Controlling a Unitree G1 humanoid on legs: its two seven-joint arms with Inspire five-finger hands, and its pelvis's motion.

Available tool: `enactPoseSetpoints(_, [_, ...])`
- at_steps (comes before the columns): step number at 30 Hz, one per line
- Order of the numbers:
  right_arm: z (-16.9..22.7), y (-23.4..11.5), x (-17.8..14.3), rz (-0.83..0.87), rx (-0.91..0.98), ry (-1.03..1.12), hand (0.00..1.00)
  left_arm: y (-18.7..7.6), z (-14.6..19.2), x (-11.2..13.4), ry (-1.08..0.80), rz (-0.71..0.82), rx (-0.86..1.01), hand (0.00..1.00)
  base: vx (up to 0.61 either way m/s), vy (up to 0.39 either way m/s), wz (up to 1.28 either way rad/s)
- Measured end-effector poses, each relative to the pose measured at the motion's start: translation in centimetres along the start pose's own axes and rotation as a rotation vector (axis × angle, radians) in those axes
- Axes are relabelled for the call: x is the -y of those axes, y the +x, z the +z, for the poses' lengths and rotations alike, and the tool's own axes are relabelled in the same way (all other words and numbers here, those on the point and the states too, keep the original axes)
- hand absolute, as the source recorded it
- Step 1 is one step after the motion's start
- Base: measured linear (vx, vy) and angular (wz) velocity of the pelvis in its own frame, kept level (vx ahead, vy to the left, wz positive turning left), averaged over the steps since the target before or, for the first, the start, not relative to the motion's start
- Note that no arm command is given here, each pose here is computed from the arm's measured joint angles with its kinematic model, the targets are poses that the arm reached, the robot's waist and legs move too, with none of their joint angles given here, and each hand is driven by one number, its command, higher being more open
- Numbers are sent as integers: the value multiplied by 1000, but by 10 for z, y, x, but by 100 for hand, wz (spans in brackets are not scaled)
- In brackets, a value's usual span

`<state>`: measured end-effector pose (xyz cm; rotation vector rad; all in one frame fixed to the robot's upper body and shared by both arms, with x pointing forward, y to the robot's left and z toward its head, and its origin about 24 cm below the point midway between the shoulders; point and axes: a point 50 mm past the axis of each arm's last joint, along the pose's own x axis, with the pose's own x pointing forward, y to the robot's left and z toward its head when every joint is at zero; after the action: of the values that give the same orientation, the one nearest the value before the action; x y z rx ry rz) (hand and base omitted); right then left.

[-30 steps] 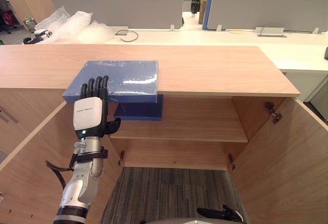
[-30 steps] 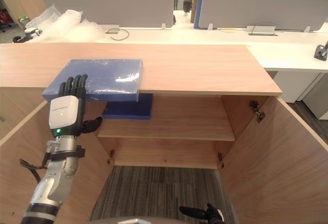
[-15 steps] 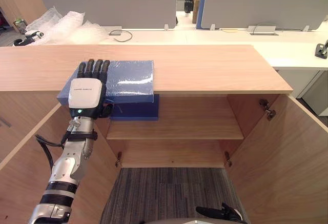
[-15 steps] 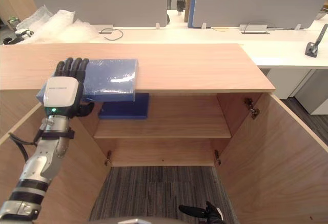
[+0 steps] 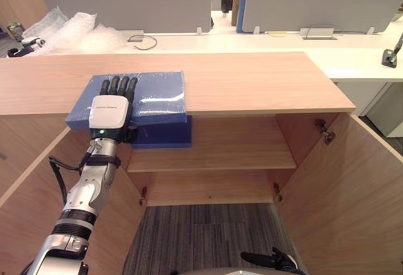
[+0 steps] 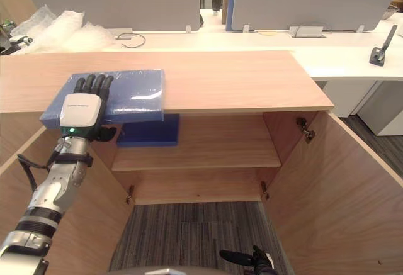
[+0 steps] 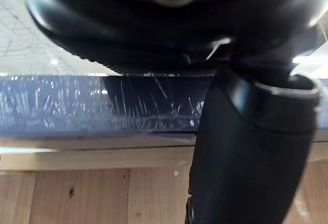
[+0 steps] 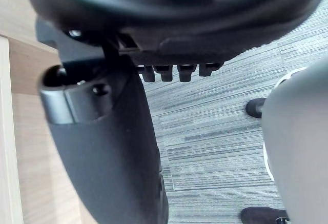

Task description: Walk over to the cabinet, pick up the folder, carry it to the office cabinet, place the folder inside the office cabinet, then close the office cabinet door

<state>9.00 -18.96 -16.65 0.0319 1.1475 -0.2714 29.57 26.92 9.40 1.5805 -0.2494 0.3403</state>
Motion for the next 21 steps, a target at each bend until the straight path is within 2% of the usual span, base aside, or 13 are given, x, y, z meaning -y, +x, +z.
enactPoseSetpoints(2, [0,0,0,-1,0,2,100,0,-1,1,-12,-5,-9,100,-16,18,-10])
enactPoseSetpoints(3, [0,0,0,-2,0,3,100,0,-2,2,-28,-11,-20,0,-24,22,-9])
enactPoseSetpoints(8, [0,0,0,-2,-1,4,100,3,-2,5,-60,-23,-46,0,-18,12,-4])
enactPoseSetpoints(11, [0,0,0,-2,-1,4,100,9,-3,-2,-79,22,-63,0,4,8,-3])
enactPoseSetpoints(16, [0,0,1,-3,-3,5,100,4,-1,-1,-28,70,-35,0,0,0,0])
enactPoseSetpoints(21, [-1,0,-1,2,-5,6,100,10,5,-18,-66,157,-25,0,0,0,0])
